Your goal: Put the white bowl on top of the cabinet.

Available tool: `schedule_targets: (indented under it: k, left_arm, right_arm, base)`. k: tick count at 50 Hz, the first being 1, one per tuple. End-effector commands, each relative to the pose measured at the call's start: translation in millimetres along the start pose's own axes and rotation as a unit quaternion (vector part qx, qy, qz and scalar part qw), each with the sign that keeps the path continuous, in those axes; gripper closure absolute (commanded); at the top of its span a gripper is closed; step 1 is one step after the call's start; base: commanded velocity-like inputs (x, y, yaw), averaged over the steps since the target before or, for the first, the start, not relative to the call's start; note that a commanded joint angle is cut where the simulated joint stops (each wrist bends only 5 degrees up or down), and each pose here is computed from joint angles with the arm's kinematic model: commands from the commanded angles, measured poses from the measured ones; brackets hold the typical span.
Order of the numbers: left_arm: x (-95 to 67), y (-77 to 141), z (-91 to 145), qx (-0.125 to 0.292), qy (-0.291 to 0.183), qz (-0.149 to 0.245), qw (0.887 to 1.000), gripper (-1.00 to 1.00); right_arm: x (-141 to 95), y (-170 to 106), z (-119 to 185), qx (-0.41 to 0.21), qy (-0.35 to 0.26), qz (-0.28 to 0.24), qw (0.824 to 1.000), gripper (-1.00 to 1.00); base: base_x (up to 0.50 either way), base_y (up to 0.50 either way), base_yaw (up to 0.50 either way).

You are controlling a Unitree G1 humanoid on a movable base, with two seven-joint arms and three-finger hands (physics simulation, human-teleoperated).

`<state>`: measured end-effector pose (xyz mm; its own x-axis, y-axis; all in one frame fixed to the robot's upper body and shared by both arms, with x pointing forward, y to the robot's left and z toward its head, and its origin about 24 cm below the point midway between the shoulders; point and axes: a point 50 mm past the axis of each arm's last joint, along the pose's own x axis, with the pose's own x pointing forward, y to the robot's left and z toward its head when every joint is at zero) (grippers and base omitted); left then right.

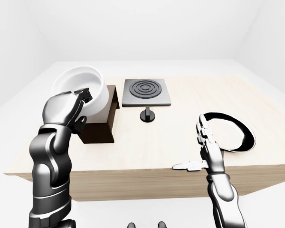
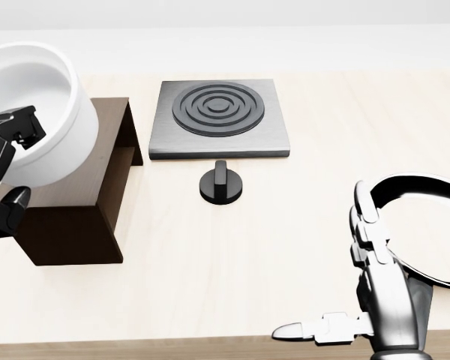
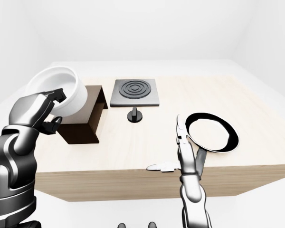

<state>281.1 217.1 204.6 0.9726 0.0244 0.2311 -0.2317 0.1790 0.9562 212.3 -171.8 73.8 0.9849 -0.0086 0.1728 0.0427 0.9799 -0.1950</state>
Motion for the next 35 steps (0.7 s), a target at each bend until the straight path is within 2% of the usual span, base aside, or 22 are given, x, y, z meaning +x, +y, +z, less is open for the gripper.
schedule_targets:
  k: [1, 13, 21, 35]
  left_arm:
    - [0.4, 4.6, -1.0, 0.015, 0.009, 0.033, 0.999, 1.0]
    - [5.4, 1.1, 1.7, 0.017, 0.006, 0.028, 0.999, 1.0]
    - [18.0, 13.5, 6.1, 0.03, 0.0, 0.033, 0.999, 1.0]
    - [22.3, 6.6, 4.7, 0.027, 0.003, 0.026, 0.999, 1.0]
  right_arm:
    - [0.1, 2.5, -3.0, -0.002, 0.006, 0.003, 1.0, -1.0]
    - [0.9, 3.3, -4.0, -0.003, 0.008, 0.004, 1.0, -1.0]
    - [-0.2, 4.1, -4.6, -0.004, 0.01, 0.006, 1.0, -1.0]
    - [-1.3, 4.1, -3.9, -0.004, 0.009, 0.006, 1.0, -1.0]
  base:
    - [0.0, 0.0, 0.0]
    - [0.0, 0.0, 0.0]
    - [0.0, 0.0, 0.0]
    - [0.0, 0.0, 0.0]
